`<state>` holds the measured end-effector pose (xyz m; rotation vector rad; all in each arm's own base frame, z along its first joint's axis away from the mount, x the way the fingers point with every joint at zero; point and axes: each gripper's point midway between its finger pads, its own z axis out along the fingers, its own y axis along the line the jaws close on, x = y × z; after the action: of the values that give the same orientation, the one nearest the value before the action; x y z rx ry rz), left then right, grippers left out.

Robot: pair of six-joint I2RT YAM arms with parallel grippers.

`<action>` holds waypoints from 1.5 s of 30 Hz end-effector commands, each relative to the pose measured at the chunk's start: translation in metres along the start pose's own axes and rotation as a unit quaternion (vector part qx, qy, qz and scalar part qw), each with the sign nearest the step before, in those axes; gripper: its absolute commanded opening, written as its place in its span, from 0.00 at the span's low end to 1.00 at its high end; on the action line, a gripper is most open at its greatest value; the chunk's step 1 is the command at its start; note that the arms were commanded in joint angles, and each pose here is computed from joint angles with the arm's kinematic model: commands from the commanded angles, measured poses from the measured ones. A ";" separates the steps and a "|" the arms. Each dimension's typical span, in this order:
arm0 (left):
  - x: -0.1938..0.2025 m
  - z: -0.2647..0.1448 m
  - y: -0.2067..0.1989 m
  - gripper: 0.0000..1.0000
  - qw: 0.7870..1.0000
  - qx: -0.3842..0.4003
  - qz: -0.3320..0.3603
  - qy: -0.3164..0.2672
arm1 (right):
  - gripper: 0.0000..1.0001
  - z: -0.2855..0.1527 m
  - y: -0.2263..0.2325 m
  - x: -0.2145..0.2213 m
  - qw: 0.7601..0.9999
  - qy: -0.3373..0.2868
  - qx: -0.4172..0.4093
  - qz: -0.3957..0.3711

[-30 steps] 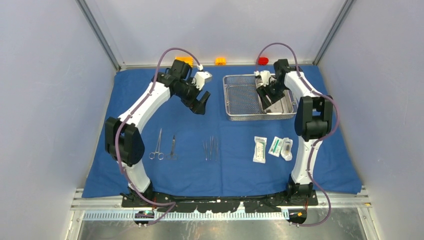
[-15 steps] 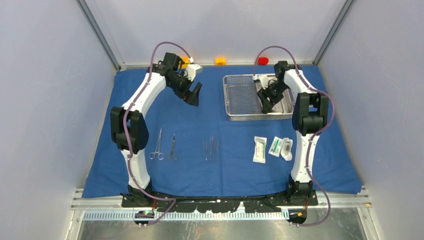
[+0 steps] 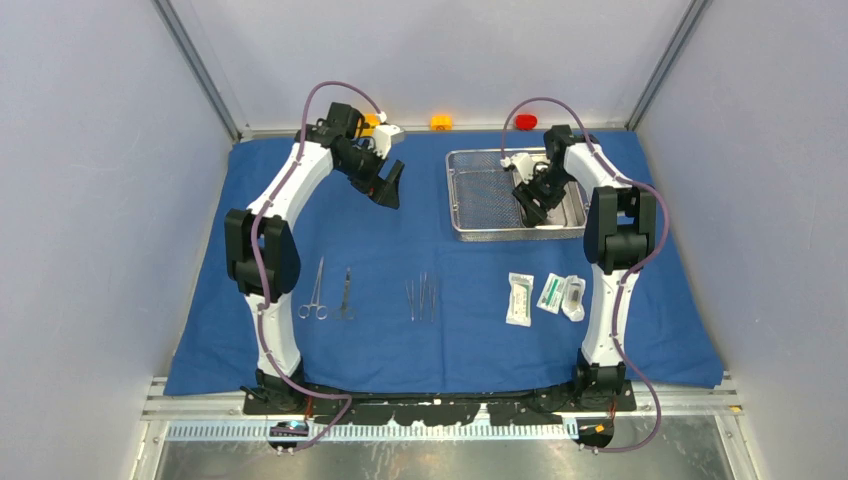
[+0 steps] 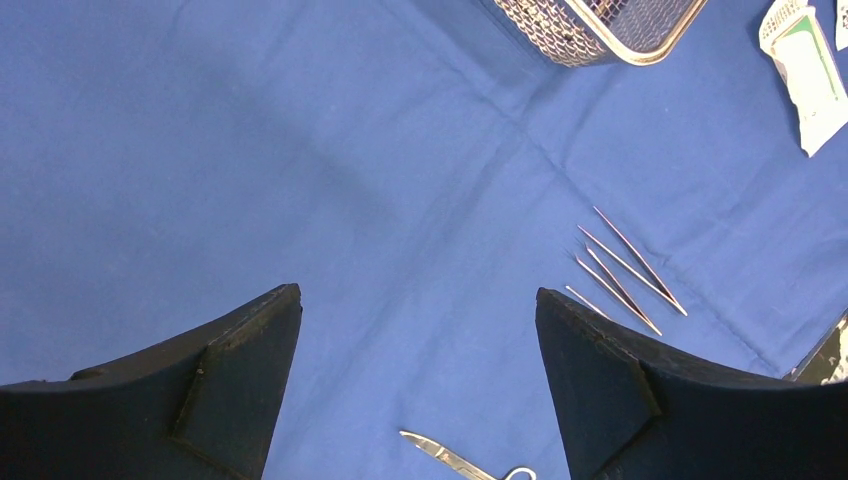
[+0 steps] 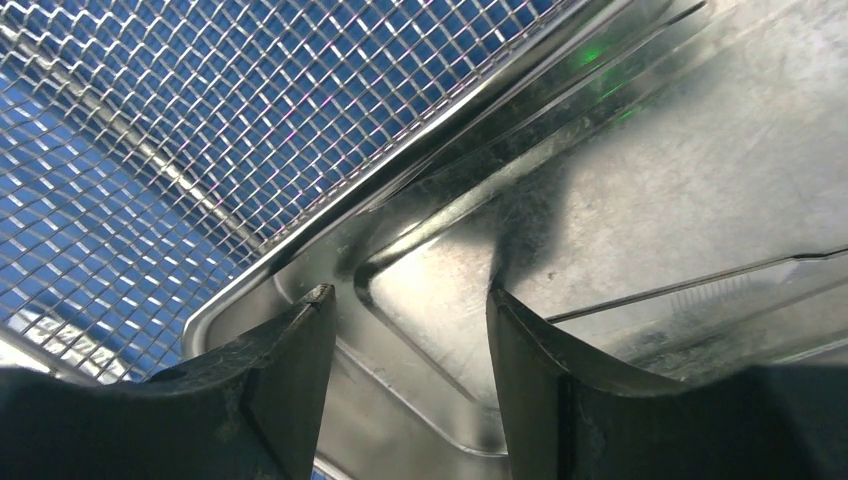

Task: Open and lay out the surgical kit
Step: Pick up the medical item from the container.

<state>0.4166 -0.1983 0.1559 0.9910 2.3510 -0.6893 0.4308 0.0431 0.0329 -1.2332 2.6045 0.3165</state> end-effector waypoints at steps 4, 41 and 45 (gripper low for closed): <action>-0.015 -0.003 -0.001 0.90 1.000 0.010 0.004 -0.015 | 0.58 0.021 -0.023 0.003 0.999 0.010 0.043 -0.020; 0.008 -0.005 0.027 0.93 1.000 0.001 -0.025 0.001 | 0.52 -0.016 -0.070 -0.070 0.942 -0.183 0.102 0.260; 0.008 -0.004 0.028 0.93 1.000 -0.001 -0.028 0.001 | 0.52 -0.010 -0.073 -0.066 0.939 -0.180 0.110 0.270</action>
<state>0.4326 -0.1753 0.1456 0.9269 2.3958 -0.6838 0.5109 0.0436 0.0443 -0.3806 2.5737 0.3456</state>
